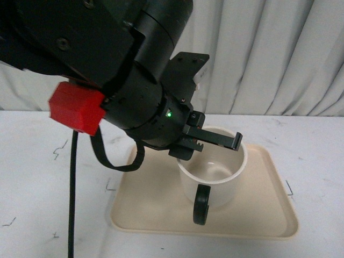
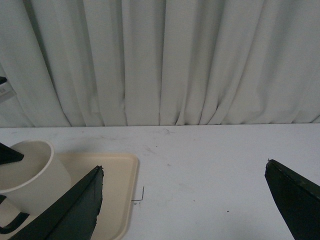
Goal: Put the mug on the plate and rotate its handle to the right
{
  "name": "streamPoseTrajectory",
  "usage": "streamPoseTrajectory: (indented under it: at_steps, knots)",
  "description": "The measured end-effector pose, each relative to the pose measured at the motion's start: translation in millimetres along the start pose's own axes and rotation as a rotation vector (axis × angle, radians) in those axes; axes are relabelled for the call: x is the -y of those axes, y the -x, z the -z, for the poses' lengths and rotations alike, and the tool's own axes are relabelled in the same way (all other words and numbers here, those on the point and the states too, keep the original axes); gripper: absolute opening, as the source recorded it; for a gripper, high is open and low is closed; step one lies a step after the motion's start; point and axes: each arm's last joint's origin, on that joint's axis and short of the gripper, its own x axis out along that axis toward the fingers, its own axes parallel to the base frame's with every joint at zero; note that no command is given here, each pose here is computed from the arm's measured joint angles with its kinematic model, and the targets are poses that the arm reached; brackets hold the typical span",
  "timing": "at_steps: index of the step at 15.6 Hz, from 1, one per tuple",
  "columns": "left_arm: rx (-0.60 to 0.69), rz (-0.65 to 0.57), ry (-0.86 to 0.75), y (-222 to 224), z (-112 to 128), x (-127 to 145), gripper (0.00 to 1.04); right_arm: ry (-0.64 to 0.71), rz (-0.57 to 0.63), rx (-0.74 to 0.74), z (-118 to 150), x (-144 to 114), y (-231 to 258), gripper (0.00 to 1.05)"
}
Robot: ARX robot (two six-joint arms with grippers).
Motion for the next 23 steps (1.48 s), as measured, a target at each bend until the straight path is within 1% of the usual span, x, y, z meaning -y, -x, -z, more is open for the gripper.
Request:
streamPoseTrajectory:
  at_steps: [7,10,11,13,15,16,19,20,21,22,23]
  knots:
    - [-0.095,-0.053,-0.007,-43.4,-3.0,1.0,0.03,0.000,0.000,0.000,0.0,0.0,0.0,0.98]
    - [-0.105,-0.068,-0.006,-46.8,-3.8,1.3,0.03,0.000,0.000,0.000,0.0,0.0,0.0,0.98]
    - [-0.114,-0.068,-0.006,-47.2,-3.0,1.3,0.11,0.000,0.000,0.000,0.0,0.0,0.0,0.98]
    - [-0.100,-0.061,-0.008,-45.7,-1.9,1.1,0.35,0.000,0.000,0.000,0.0,0.0,0.0,0.98]
    - [-0.072,-0.015,-0.012,-22.9,4.2,-2.2,0.56,0.000,0.000,0.000,0.0,0.0,0.0,0.98]
    - [-0.041,0.013,-0.015,-9.7,4.0,-4.2,0.63,0.000,0.000,0.000,0.0,0.0,0.0,0.98]
    - [0.034,0.057,-0.006,10.4,0.5,-7.9,0.72,0.000,0.000,0.000,0.0,0.0,0.0,0.98]
    - [0.183,0.141,0.002,47.4,-5.4,-16.8,0.85,0.000,0.000,0.000,0.0,0.0,0.0,0.98]
    - [0.274,0.175,-0.003,76.6,-9.3,-20.7,0.96,0.000,0.000,0.000,0.0,0.0,0.0,0.98]
    - [0.327,0.176,-0.008,90.7,-15.5,-21.5,1.00,0.000,0.000,0.000,0.0,0.0,0.0,0.98]
    - [0.338,0.185,-0.013,92.8,-18.0,-20.3,0.98,0.000,0.000,0.000,0.0,0.0,0.0,0.98]
